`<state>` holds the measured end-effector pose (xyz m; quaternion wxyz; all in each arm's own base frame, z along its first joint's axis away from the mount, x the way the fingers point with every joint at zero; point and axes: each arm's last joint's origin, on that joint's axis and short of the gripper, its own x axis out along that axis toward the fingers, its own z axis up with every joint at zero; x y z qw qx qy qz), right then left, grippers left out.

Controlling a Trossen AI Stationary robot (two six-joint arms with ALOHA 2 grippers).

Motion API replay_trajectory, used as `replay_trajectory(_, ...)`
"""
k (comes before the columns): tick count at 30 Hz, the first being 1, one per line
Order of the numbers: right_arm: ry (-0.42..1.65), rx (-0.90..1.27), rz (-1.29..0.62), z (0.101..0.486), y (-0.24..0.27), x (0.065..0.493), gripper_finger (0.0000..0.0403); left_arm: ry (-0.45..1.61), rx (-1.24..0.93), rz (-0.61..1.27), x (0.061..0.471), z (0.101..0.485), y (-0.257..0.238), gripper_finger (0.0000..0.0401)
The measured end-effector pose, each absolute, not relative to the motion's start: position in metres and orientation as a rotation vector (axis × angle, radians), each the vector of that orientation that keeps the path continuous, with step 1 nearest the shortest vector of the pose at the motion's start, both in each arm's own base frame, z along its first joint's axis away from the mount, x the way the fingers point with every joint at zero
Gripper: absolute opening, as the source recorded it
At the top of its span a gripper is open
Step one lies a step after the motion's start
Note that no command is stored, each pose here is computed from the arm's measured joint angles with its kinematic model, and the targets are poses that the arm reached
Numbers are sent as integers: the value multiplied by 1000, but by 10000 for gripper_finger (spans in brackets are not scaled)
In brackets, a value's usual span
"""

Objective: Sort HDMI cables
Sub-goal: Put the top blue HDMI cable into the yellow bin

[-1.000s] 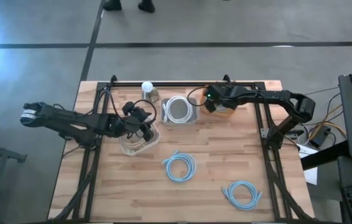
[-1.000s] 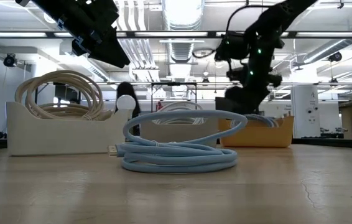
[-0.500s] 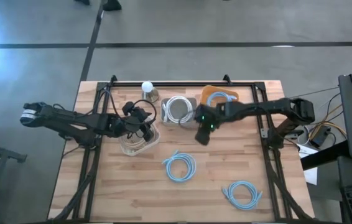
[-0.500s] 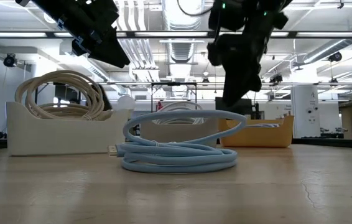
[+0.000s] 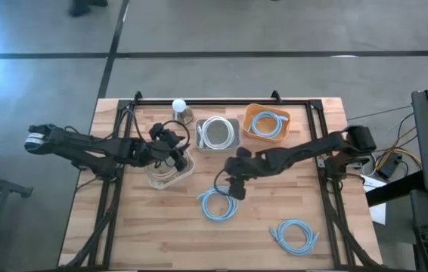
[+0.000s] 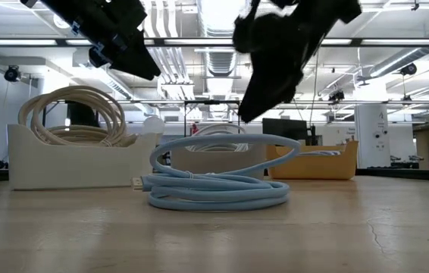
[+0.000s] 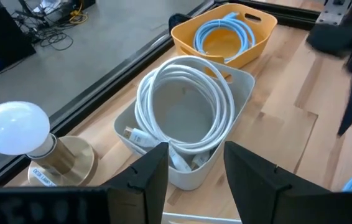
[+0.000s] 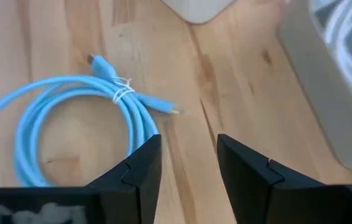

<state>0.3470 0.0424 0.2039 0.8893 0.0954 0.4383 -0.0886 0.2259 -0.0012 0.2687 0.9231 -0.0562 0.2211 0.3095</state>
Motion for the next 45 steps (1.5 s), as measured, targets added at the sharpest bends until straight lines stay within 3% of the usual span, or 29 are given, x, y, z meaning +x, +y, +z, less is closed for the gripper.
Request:
replay_trajectory(15,1076,184,-84,146,65,414,153,450,-119,635,226,269,-1,161)
replay_trajectory(26,1244,64,-123,126,67,425,123,458,-116,633,226,268,-1,161)
replay_trajectory(34,1266,57,-118,140,66,418,33,459,-116,633,226,268,-1,161)
replay_trajectory(38,1290,69,-174,163,63,405,31,460,-115,633,226,268,-1,161)
replay_trajectory(45,1284,-116,-566,220,47,364,32,465,-113,633,225,268,-1,161)
